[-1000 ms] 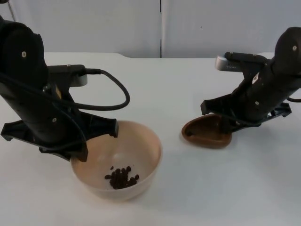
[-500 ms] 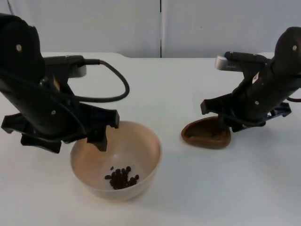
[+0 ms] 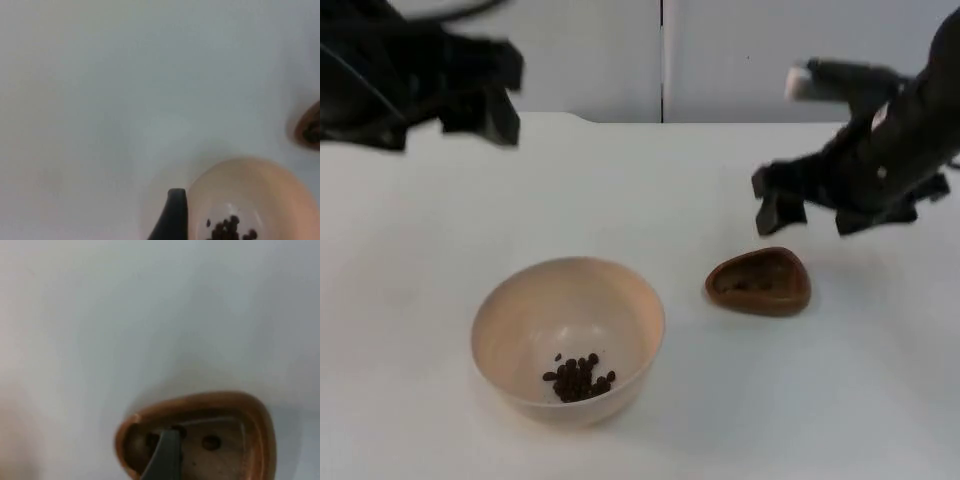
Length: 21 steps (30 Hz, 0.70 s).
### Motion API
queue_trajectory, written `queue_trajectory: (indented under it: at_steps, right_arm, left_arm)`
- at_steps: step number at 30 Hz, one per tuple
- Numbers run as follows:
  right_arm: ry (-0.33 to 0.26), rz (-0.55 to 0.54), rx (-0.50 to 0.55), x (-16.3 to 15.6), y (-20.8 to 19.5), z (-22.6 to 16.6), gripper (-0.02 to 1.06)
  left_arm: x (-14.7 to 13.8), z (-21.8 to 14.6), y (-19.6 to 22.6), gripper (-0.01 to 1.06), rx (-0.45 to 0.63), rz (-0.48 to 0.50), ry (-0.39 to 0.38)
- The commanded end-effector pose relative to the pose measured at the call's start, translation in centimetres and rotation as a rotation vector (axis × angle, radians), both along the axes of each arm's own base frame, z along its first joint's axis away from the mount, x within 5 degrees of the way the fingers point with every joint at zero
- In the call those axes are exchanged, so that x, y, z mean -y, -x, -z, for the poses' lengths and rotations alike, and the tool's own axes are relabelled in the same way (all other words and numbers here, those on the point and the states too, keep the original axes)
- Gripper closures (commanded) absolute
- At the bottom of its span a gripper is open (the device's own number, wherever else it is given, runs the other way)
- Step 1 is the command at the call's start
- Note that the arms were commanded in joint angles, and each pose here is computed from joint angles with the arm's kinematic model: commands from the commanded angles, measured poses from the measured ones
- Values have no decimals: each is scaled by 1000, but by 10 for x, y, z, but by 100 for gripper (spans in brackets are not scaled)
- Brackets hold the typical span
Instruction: Pick up the bowl with the left hand and pour the coffee beans from the cup into the bowl with the right hand.
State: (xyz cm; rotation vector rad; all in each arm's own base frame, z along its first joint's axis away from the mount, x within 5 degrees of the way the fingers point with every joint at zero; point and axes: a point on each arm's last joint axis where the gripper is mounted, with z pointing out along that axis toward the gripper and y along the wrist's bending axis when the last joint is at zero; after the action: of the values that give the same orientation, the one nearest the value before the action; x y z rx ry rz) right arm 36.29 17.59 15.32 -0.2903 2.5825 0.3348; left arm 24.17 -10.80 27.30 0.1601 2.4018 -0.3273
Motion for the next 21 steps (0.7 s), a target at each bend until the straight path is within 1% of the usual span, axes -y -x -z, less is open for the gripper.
queue_trajectory:
  at_steps: [1,2,4,6,7,8,9,12,14,15,17,19,21]
  right_arm:
    - [-4,-60,76,2,11,-46,30]
    - [-4,-60,76,2,11,-46,30]
    - [1,-90,117,7,21,-75,30]
    - [-9,-113,165,12,34,-106,30]
    - [-9,-124,180,13,38,-114,30]
    - [-10,-137,201,16,44,-126,30]
    - [-10,-137,201,16,44,-126,30]
    - [-37,-156,282,27,69,-169,30]
    - [-53,-159,323,34,84,-189,30]
    - [-53,-159,323,34,84,-189,30]
    - [-59,-169,351,39,96,-204,30]
    - [-71,-170,380,44,108,-217,30]
    - [-74,-172,386,46,113,-221,30]
  left_arm:
    - [-13,-40,25,30,148,6,36]
    - [-13,-40,25,30,148,6,36]
    - [-21,-62,43,30,242,13,67]
    - [-30,-82,63,30,341,32,79]
    - [-32,-85,67,30,356,37,77]
    - [-37,-93,77,30,396,45,79]
    - [-37,-93,77,30,396,45,79]
    - [-51,-112,108,30,492,46,106]
    - [-57,-118,123,30,527,43,113]
    - [-57,-118,123,30,527,43,113]
    - [-62,-119,132,30,543,54,92]
    - [-64,-119,136,30,539,62,75]
    - [-64,-117,137,30,520,65,64]
